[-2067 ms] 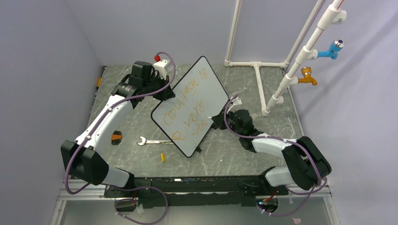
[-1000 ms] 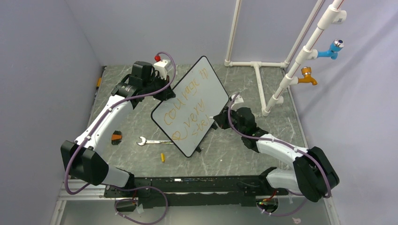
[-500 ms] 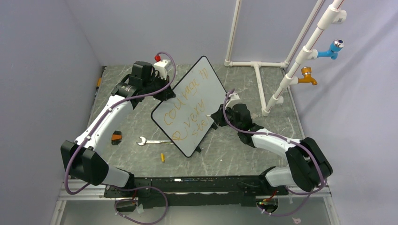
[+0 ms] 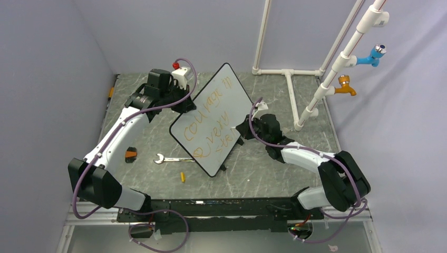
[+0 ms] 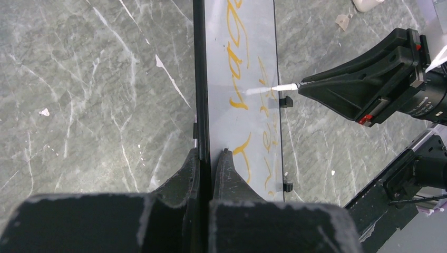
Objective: Write a sentence on the whiteboard
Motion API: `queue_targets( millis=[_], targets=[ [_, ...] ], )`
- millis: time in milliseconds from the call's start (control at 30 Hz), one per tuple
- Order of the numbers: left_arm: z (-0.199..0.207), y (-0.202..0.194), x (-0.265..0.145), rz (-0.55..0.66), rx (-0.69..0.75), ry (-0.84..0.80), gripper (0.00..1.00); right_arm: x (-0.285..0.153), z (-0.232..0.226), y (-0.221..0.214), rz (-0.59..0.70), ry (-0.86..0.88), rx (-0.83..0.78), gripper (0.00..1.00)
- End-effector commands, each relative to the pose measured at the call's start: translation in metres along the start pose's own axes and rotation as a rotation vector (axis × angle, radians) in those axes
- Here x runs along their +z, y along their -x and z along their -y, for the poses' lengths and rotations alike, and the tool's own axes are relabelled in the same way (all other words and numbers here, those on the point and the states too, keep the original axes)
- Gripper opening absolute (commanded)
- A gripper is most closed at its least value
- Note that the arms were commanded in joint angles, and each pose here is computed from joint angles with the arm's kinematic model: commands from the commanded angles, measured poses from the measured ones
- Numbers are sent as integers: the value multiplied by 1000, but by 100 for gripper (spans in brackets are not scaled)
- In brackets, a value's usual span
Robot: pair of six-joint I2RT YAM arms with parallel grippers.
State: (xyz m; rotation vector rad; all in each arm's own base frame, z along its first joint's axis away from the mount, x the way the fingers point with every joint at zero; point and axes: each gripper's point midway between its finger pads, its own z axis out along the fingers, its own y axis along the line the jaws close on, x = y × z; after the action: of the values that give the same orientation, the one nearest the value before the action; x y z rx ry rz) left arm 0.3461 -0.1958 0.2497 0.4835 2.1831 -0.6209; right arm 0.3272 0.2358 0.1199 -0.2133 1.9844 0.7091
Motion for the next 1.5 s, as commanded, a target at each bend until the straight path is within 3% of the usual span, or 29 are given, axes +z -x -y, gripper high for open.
queue_targets(
  millis=[0,567,1467],
  targets=[
    [-42,-17,-7,-79,142,196,0,10,-11,26,70,33,-18,0],
    [-43,-16,-9,-74,144,199,0,16,13,2,6,-41,9,0],
    [-42,-15,-11,-67,146,201,0,-4,0,-24,-63,36,54,0]
  ],
)
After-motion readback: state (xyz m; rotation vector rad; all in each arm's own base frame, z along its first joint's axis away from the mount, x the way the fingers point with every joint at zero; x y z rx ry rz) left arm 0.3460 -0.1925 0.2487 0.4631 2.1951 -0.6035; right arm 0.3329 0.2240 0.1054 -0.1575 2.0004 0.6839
